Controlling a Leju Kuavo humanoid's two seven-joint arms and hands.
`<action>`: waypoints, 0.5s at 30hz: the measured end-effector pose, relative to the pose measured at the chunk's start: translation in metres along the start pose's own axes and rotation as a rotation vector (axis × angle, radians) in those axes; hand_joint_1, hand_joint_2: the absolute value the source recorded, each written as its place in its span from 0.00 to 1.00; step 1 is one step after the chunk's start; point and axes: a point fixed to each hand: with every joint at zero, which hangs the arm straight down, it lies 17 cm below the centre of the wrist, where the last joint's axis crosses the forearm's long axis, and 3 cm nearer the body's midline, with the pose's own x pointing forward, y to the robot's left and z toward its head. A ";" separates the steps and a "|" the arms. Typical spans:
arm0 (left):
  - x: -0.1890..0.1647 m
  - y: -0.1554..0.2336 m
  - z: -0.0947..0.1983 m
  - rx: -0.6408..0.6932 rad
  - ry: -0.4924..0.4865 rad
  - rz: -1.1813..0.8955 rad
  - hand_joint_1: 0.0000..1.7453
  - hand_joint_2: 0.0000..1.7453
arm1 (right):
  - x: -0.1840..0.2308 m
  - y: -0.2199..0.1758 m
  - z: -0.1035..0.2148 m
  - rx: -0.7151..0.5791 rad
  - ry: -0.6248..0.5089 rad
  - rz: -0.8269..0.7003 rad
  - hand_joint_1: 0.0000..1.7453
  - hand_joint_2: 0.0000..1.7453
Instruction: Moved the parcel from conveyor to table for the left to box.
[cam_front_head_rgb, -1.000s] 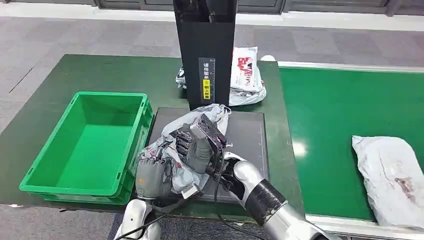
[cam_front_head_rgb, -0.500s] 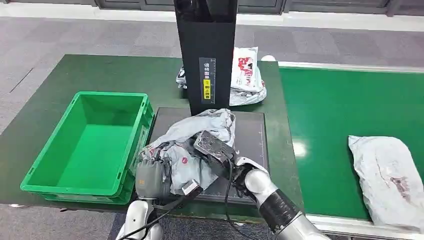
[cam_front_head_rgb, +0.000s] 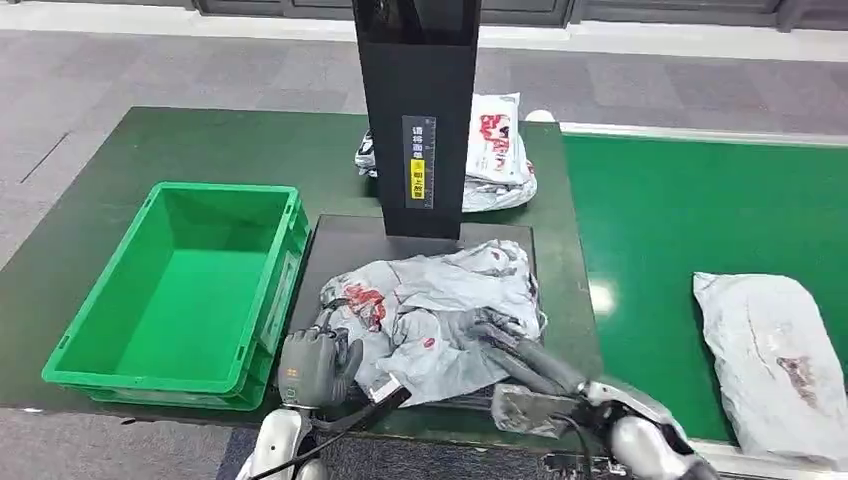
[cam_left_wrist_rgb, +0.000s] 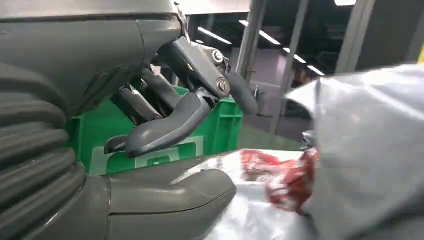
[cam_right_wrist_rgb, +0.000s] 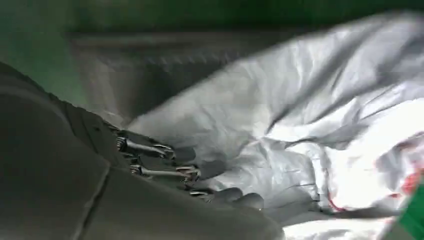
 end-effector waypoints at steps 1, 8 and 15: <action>0.001 -0.001 0.000 -0.003 -0.004 0.000 1.00 1.00 | 0.000 -0.001 0.008 -0.003 0.000 0.008 0.00 0.00; 0.013 -0.007 -0.004 -0.031 -0.060 -0.007 1.00 1.00 | 0.117 0.003 0.070 -0.070 -0.512 -0.038 0.00 0.00; 0.029 -0.007 -0.014 -0.038 -0.105 -0.014 1.00 1.00 | 0.229 -0.086 0.143 -0.415 -0.905 -0.054 0.00 0.00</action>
